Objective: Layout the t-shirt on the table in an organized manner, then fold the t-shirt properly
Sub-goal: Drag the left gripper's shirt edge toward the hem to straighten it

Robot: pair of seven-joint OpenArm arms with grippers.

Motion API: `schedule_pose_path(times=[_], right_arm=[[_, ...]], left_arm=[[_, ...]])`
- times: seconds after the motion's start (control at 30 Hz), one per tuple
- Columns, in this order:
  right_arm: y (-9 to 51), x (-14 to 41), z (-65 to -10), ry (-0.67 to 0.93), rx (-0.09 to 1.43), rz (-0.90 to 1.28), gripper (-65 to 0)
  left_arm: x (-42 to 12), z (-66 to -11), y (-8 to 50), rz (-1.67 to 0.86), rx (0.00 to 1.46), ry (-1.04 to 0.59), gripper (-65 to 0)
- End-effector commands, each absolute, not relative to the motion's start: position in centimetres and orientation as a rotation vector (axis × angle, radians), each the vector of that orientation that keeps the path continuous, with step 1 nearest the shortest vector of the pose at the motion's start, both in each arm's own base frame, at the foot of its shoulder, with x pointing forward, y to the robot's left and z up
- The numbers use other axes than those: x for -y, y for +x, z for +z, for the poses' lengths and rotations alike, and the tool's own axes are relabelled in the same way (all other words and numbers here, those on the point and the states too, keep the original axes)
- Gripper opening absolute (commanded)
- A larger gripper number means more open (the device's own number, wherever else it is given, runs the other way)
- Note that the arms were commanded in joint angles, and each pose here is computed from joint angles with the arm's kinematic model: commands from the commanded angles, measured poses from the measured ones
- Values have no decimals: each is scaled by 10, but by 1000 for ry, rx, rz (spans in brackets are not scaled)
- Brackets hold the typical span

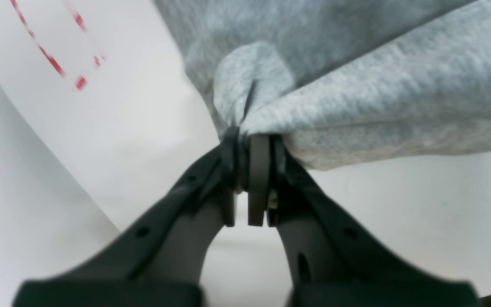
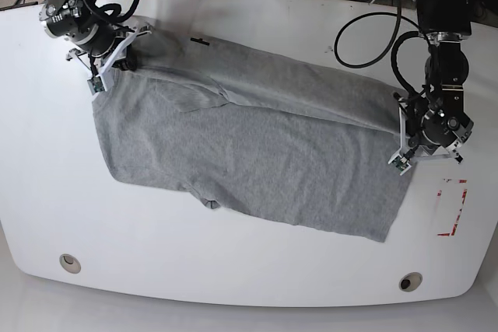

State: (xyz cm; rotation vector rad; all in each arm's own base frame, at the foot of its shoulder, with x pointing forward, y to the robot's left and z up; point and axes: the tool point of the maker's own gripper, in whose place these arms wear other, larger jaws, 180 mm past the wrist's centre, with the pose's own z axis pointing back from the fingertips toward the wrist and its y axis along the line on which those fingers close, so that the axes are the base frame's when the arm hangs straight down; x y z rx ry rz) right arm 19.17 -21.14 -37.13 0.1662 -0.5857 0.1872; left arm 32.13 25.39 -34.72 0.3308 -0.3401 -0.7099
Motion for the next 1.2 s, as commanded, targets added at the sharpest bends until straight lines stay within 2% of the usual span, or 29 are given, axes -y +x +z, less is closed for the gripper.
schedule_pose_path(times=[0.0,0.2,0.33,0.47,0.63,0.7,0.77,0.87,0.97,1.03,1.17], right_arm=[[198,215,-362,154,622,198,-629],[197,215,-363,153,620,197,-629],[198,216,-363,151,621,197,-629],[198,216,-362,150,622,198,-626],[204,216,-360,149,634,198,-607],[203,218,-364,148,622,192,-553],[201,221,-368,135,606,189,-468],[199,224,-370,114,592,189,-339],[199,224,-370,107,588,190,-236],[197,224,-371,108,584,190,-195],[197,224,-368,99,590,197,-192]], left_arm=[[-259,-341,331,-702,366,340,-633],[-265,-352,332,-696,342,347,-631],[-267,-359,331,-696,321,349,-594],[-263,-361,333,-708,339,336,-529],[-265,-364,333,-705,331,334,-413],[-265,-363,333,-706,335,336,-350],[-265,-361,334,-707,339,338,-288],[-265,-356,340,-703,354,342,-239],[-266,-348,348,-698,374,351,-221],[-267,-342,354,-695,391,360,-219],[-273,-324,364,-693,429,394,-218]])
